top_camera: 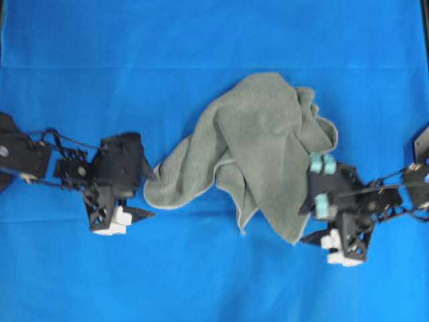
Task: Fold a large towel.
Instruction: 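Reach both grippers to opposite edges of the grey towel and pinch them, then lift the towel with both grippers and shake it out, spreading it wide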
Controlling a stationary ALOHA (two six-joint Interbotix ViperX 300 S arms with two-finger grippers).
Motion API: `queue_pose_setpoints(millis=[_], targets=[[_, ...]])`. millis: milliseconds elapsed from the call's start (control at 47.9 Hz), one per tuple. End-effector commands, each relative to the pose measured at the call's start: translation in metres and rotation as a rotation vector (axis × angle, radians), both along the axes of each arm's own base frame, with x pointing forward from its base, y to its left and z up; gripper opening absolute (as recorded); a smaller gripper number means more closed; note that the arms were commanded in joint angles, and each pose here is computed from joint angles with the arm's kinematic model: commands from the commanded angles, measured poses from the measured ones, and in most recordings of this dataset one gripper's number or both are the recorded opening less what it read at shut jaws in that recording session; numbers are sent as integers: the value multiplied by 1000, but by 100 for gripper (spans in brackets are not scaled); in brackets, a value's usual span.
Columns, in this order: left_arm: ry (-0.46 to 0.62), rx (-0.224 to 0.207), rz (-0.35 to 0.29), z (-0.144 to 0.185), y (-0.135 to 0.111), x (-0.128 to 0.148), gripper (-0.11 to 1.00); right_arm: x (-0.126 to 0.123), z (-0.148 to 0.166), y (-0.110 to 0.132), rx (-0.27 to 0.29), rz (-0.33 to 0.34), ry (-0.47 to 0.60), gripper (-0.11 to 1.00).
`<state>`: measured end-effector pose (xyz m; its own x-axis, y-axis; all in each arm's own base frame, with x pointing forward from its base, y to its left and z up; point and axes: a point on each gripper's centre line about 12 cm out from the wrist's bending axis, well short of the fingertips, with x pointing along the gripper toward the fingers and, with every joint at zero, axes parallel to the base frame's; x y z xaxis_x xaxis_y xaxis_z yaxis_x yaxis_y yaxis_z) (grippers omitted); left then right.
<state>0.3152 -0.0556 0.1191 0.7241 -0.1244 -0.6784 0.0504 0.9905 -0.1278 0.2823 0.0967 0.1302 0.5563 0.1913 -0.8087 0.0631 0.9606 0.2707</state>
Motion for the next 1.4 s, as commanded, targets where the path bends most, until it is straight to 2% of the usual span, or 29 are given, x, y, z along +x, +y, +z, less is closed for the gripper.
queue_pose_setpoints(millis=[0, 251, 480, 543, 585, 689, 731, 793, 940, 1023, 1107, 1232, 1378], targets=[[-10, -5, 5, 1, -1, 11, 80, 10, -4, 4, 4, -5, 9, 66], [124, 19, 7, -26, 0, 16, 80, 24, -24, 9, -4, -23, 68, 66], [154, 28, 26, -30, 8, 18, 76, 32, -37, 6, -15, -41, 102, 62], [170, 32, 25, -30, 9, 18, 67, 31, -36, 4, -17, -45, 106, 54], [187, 35, 25, -30, 9, 17, 56, 31, -36, 3, -19, -49, 115, 42], [198, 34, 26, -19, 9, 20, 24, 32, -32, 3, -21, -52, 119, 12], [186, 32, 24, -11, 8, 22, 13, 34, -27, 4, -17, -50, 108, 3], [160, 28, 24, 3, 9, 24, 3, 35, -14, 4, -8, -48, 80, 3], [67, 19, 27, 57, 12, 22, 4, 31, 42, 3, 10, -22, -48, 3], [4, 12, 44, 92, 19, 16, 4, 22, 75, -1, 1, 1, -131, 3], [-79, 10, 62, 127, 28, 7, 4, 8, 116, -10, -38, 28, -247, 3], [-239, 13, 108, 180, 47, -15, 4, -15, 172, -30, -101, 28, -430, 3], [-440, 32, 192, 241, 72, -49, 4, -50, 232, -71, -204, -77, -611, 3]])
